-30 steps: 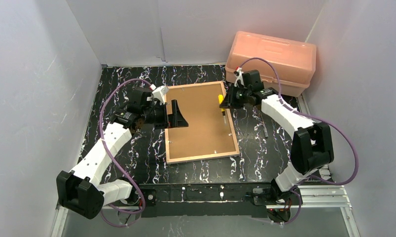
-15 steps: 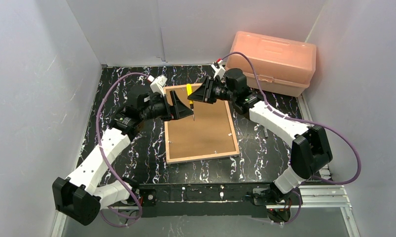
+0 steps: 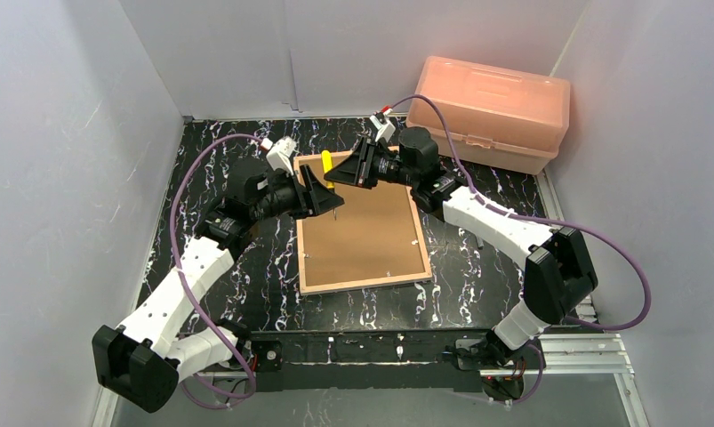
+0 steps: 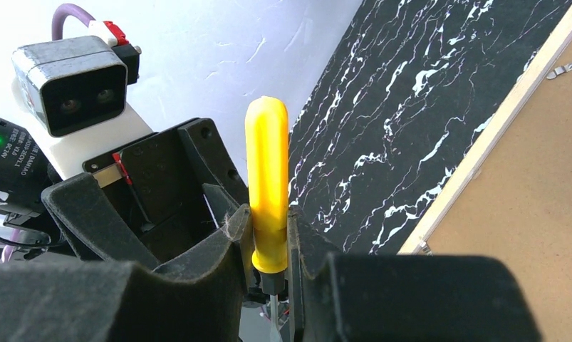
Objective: Take the photo out of the frame
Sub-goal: Pick up the screwdriver from the center of the board.
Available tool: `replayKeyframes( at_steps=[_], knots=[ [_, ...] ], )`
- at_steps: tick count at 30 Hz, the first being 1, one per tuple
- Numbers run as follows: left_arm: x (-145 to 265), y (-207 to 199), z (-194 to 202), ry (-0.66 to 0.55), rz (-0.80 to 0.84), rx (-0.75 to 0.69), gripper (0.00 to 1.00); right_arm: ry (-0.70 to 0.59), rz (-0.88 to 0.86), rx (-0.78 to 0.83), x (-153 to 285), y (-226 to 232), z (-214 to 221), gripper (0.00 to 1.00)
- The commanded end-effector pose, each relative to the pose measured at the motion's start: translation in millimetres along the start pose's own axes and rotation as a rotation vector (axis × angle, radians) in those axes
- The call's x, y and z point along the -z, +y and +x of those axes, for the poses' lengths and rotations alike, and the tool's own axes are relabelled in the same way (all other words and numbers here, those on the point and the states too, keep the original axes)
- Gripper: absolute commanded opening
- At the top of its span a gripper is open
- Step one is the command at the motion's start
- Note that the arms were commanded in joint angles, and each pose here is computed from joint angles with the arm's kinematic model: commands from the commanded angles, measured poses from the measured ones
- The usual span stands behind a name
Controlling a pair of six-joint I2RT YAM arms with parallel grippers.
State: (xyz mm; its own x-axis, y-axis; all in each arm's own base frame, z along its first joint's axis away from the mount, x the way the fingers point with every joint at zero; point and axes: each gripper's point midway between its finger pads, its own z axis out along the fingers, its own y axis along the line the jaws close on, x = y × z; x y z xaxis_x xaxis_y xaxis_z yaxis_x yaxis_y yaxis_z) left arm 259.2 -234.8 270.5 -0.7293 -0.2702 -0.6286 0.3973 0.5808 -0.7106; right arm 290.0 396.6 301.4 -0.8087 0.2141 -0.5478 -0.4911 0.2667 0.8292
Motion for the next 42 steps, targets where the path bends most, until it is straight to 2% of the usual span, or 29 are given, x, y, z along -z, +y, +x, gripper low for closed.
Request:
replayKeyframes(
  at_steps=[1,14,20,32,35,38,40,42],
  knots=[
    [-0.3,-7.5,0.9,0.002,0.034,-0.008,0.5,-0.065,-0.092,0.058,3.7,36.9,-21.5,0.25],
    [2.8,10.8,12.6,0.011,-0.049,-0.041,0.49,-0.072,0.014,0.013,0.8,22.0,-25.3,0.26],
    [2.0,12.7,15.9,0.016,-0.056,-0.044,0.43,-0.095,0.06,-0.009,1.8,14.4,-26.1,0.25],
    [-6.3,4.6,21.4,0.055,-0.032,-0.056,0.37,-0.101,0.078,-0.015,3.2,12.2,-24.1,0.26],
    [-8.7,3.3,23.0,0.066,-0.026,-0.072,0.29,-0.101,0.076,-0.013,3.7,13.3,-24.3,0.26],
    [-10.0,4.0,25.2,0.08,-0.019,-0.099,0.04,-0.096,0.076,-0.008,4.6,13.2,-22.9,0.29],
    [-9.1,7.3,27.4,0.092,-0.029,-0.123,0.0,-0.087,0.073,0.0,6.1,13.4,-20.6,0.36],
    [-6.7,9.7,29.5,0.104,-0.036,-0.156,0.0,-0.064,0.082,0.019,9.2,11.6,-16.4,0.49]
  ],
)
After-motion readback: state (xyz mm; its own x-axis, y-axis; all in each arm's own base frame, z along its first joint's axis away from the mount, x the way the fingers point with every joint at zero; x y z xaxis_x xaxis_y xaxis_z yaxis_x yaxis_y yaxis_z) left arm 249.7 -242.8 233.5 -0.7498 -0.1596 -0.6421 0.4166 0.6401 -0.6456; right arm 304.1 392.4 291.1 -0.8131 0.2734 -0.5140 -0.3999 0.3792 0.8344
